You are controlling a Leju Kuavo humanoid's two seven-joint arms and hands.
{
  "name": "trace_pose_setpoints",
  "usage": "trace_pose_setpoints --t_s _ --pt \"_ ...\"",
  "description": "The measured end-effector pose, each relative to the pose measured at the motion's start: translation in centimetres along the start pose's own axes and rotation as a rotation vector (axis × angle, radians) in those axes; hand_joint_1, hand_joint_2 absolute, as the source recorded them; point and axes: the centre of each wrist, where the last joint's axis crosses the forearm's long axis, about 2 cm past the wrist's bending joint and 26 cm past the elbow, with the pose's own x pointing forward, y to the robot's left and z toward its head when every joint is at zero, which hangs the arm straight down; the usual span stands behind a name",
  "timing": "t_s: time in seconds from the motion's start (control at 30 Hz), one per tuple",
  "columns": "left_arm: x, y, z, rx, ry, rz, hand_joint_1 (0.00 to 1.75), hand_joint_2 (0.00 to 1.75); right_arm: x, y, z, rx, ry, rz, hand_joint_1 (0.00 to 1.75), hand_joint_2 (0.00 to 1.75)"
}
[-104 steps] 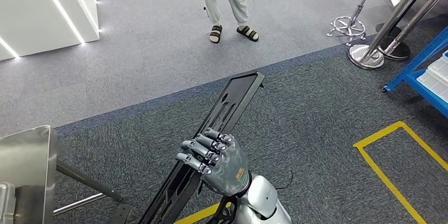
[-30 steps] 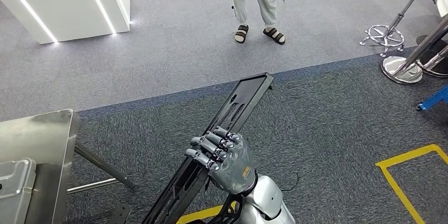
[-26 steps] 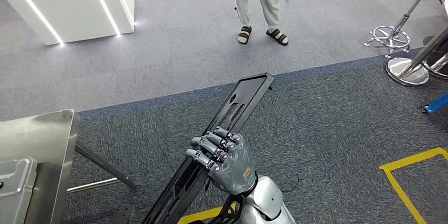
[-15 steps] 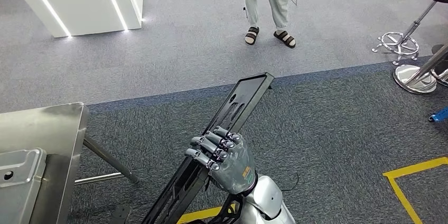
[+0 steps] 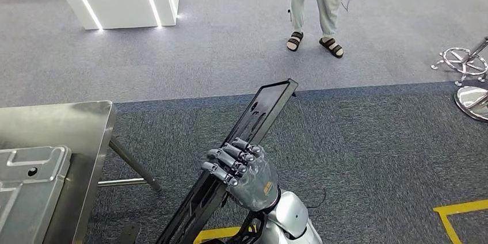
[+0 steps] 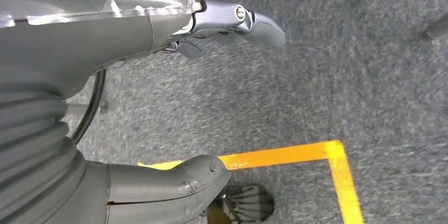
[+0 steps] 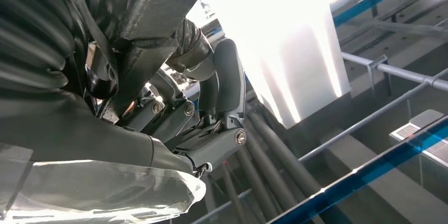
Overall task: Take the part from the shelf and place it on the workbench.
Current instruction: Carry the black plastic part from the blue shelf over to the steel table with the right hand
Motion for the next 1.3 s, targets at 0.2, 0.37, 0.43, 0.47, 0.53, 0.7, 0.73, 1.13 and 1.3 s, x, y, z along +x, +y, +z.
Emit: trace_pose_setpoints --t_s 0.2,0.37,0.43,0.47,0.53,0.7,0.73,1.13,1.3 --pt "0.08 -0.13 -0.02 -0.004 -0.002 -0.001 0.00 1.75 0.04 0.01 -0.01 0.000 0.001 -0.001 1.75 1.75" --pt "-0.06 -0.11 0.07 -0.006 0.000 -0.006 0.00 1.75 0.03 0.03 0.00 0.000 0.001 -0.001 1.75 1.75" --pt "0.06 -0.13 0.00 -0.007 -0.003 -0.007 0.00 1.75 0.03 0.03 -0.02 0.001 0.000 0.000 1.75 1.75" --pt "0.12 -0.14 -0.04 -0.007 -0.004 -0.007 0.00 1.75 0.03 0.03 -0.02 0.001 -0.001 0.001 1.75 1.75" --pt "0.16 -0.12 -0.07 -0.007 -0.004 -0.007 0.00 1.75 0.03 0.02 -0.03 0.003 -0.005 0.005 1.75 1.75" --pt "0.25 -0.13 -0.13 -0.007 -0.006 -0.007 0.00 1.75 -0.01 -0.01 -0.02 0.006 -0.006 0.009 1.75 1.75" --pt "0.25 -0.12 -0.13 -0.007 -0.006 -0.007 0.00 1.75 -0.02 -0.01 0.01 0.006 -0.005 0.010 1.75 1.75" --pt "0.13 -0.30 0.00 -0.006 0.000 -0.005 0.00 1.75 0.00 0.00 -0.04 0.002 0.000 0.006 1.75 1.75" --pt "0.15 -0.35 0.00 -0.006 0.000 -0.005 0.00 1.75 0.03 0.01 0.00 0.002 0.001 0.005 1.75 1.75"
